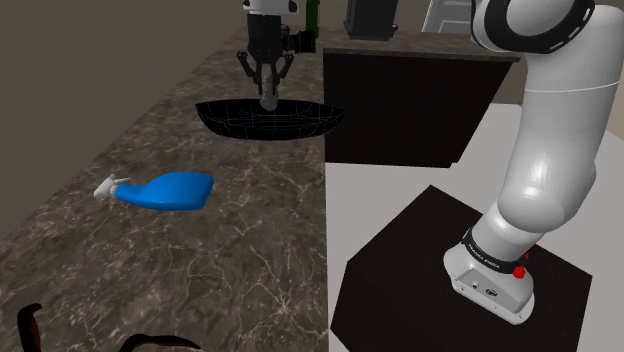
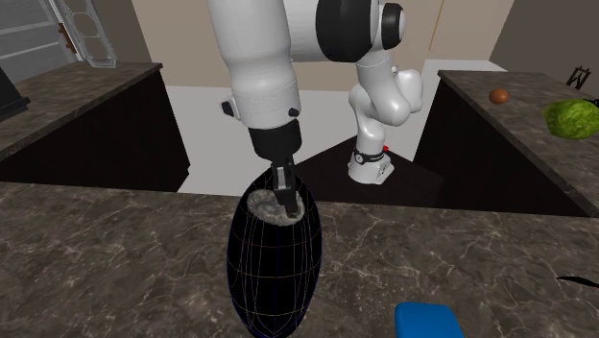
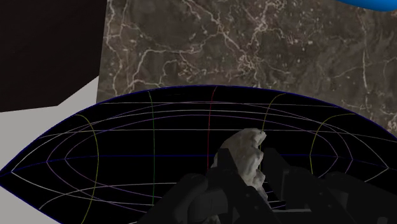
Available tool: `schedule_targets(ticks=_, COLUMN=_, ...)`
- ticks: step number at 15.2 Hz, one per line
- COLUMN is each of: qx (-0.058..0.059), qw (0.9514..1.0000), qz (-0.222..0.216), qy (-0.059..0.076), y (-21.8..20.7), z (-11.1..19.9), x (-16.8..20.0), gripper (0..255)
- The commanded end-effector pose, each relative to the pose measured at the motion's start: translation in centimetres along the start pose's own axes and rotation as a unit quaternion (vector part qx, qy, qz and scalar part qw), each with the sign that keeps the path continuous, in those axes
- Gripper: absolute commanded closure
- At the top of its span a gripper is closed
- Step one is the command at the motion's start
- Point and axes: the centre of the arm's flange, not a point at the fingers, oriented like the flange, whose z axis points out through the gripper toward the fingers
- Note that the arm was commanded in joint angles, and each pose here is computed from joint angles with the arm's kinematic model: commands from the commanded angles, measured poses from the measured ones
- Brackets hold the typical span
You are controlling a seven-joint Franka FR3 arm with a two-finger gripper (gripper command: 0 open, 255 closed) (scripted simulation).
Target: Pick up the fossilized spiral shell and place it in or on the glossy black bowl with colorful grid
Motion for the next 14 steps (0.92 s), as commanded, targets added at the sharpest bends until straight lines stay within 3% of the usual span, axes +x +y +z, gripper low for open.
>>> schedule_targets(ticks=1, qx=0.0, qw=1.0, qz=0.0, qy=0.0, y=0.0, z=0.0, x=0.0, gripper=255)
schedule_targets(ticks=3, qx=0.0, qw=1.0, qz=0.0, qy=0.0, y=0.0, z=0.0, x=0.0, gripper=255)
schedule_targets(ticks=4, qx=0.0, qw=1.0, qz=0.0, qy=0.0, y=0.0, z=0.0, x=0.0, gripper=0)
schedule_targets(ticks=9, qx=0.0, qw=1.0, qz=0.0, qy=0.0, y=0.0, z=0.0, x=0.0, gripper=0)
schedule_targets(ticks=13, qx=0.0, qw=1.0, qz=0.0, qy=0.0, y=0.0, z=-5.0, x=0.0, gripper=0)
schedule_targets(ticks=14, qx=0.0, qw=1.0, qz=0.0, qy=0.0, y=0.0, z=-5.0, x=0.0, gripper=0)
